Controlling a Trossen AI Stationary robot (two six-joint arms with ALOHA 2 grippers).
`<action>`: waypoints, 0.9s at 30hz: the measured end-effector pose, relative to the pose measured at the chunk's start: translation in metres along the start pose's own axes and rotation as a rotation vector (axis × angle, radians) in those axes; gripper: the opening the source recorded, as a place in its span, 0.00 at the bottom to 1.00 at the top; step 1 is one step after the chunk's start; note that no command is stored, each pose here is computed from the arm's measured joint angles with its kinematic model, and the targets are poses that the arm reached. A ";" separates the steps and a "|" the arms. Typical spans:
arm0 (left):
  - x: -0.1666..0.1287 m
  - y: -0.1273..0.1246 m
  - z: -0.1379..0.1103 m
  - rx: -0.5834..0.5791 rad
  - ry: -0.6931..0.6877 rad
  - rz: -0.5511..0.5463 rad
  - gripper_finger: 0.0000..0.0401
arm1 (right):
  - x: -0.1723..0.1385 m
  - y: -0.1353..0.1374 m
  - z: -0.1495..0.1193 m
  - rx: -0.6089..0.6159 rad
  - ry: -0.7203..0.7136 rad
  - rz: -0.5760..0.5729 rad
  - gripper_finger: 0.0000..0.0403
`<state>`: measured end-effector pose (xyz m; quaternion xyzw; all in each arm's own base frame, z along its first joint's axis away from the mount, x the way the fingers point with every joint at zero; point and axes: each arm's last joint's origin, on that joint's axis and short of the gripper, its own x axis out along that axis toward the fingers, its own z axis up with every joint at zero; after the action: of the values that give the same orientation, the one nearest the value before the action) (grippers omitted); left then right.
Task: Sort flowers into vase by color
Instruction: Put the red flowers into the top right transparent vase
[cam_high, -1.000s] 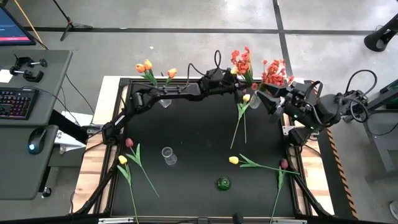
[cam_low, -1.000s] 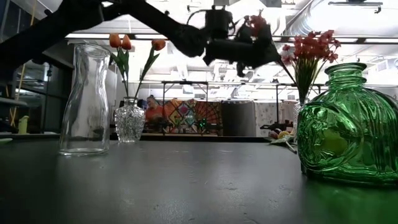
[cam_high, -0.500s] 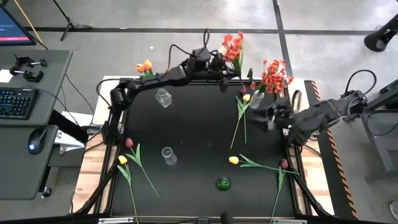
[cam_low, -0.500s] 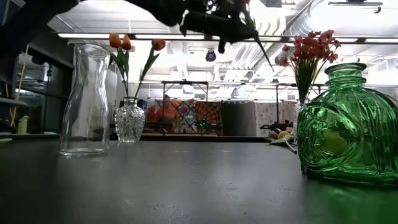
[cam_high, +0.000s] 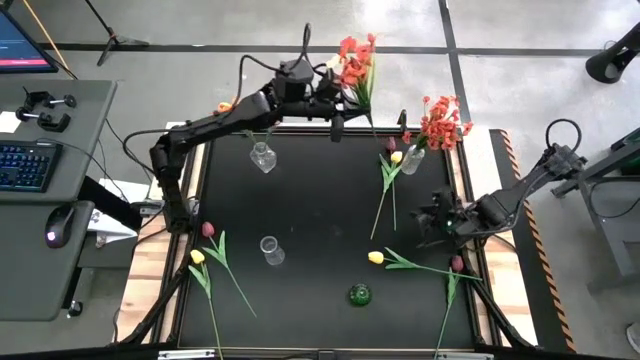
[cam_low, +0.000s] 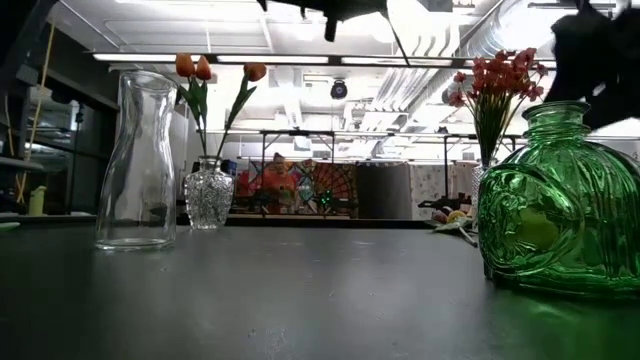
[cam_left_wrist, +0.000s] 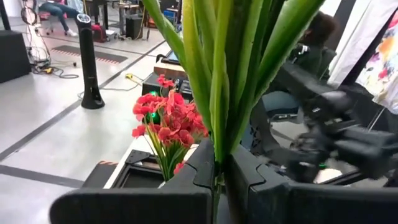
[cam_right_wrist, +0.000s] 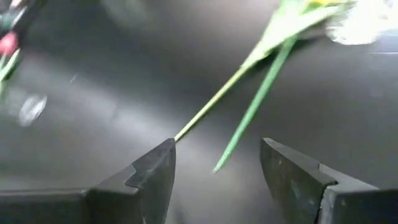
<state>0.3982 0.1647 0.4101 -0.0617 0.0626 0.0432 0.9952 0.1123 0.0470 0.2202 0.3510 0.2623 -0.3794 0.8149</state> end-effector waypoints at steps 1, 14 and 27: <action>-0.001 -0.001 0.001 0.000 0.000 -0.001 0.00 | 0.004 -0.008 0.000 0.037 -0.035 -0.008 0.55; 0.005 -0.025 -0.002 -0.078 0.021 -0.068 0.00 | 0.031 -0.041 0.024 -0.090 -0.172 -0.226 0.63; 0.009 -0.040 -0.007 -0.059 0.069 -0.156 0.00 | 0.058 -0.039 0.063 -0.128 -0.243 -0.283 0.70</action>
<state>0.4096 0.1245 0.4068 -0.0969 0.0906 -0.0346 0.9906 0.1240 -0.0447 0.2042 0.2098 0.2320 -0.5123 0.7998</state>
